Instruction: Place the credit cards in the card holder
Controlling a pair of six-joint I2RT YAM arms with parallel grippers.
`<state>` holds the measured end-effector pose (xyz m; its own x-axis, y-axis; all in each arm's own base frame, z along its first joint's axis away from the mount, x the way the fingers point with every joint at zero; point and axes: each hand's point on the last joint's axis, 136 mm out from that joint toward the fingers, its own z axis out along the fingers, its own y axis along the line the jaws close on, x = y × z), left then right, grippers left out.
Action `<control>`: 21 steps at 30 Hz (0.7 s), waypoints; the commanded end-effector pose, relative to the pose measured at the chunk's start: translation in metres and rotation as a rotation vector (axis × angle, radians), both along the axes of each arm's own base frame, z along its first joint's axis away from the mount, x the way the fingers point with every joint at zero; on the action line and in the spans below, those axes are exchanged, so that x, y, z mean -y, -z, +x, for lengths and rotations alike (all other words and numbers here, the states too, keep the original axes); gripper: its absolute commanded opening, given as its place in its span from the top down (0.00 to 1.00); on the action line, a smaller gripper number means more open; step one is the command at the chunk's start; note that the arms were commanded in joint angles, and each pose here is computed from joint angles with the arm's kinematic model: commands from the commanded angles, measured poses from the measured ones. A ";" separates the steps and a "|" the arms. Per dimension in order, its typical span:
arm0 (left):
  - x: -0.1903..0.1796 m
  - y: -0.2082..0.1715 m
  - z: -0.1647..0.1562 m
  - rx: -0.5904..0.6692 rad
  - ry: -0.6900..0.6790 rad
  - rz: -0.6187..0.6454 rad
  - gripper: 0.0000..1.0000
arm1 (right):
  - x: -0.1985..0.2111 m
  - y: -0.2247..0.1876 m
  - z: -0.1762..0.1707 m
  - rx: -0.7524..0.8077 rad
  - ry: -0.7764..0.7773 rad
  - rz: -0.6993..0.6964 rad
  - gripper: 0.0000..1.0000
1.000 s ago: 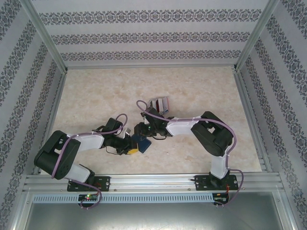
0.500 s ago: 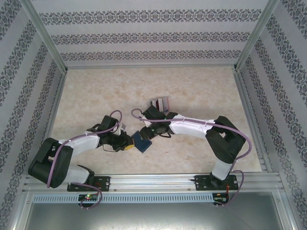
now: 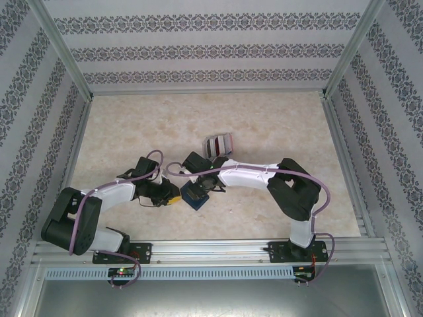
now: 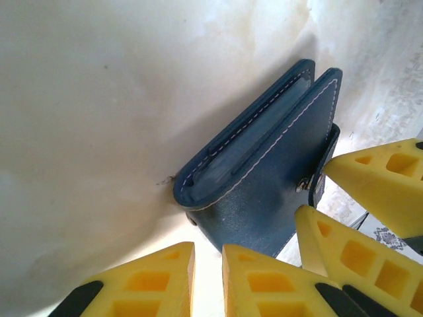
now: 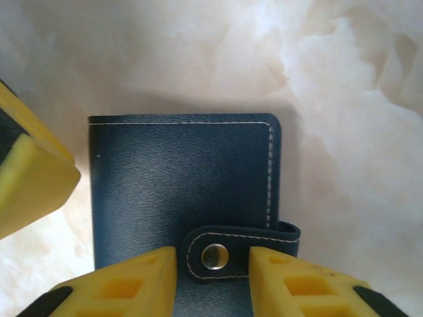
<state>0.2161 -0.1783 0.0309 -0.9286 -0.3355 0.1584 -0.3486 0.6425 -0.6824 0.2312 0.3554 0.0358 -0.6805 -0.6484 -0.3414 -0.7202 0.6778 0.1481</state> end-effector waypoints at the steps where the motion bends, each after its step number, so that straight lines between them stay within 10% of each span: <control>1: -0.002 0.000 0.002 -0.007 0.009 0.009 0.81 | 0.007 0.002 0.007 0.035 0.003 -0.064 0.73; 13: -0.002 0.003 0.000 -0.015 0.007 0.011 0.82 | 0.000 -0.013 0.001 -0.001 -0.009 0.008 1.00; 21: -0.003 0.007 0.001 -0.022 -0.001 0.017 0.82 | 0.006 -0.018 -0.003 -0.016 -0.036 0.043 1.00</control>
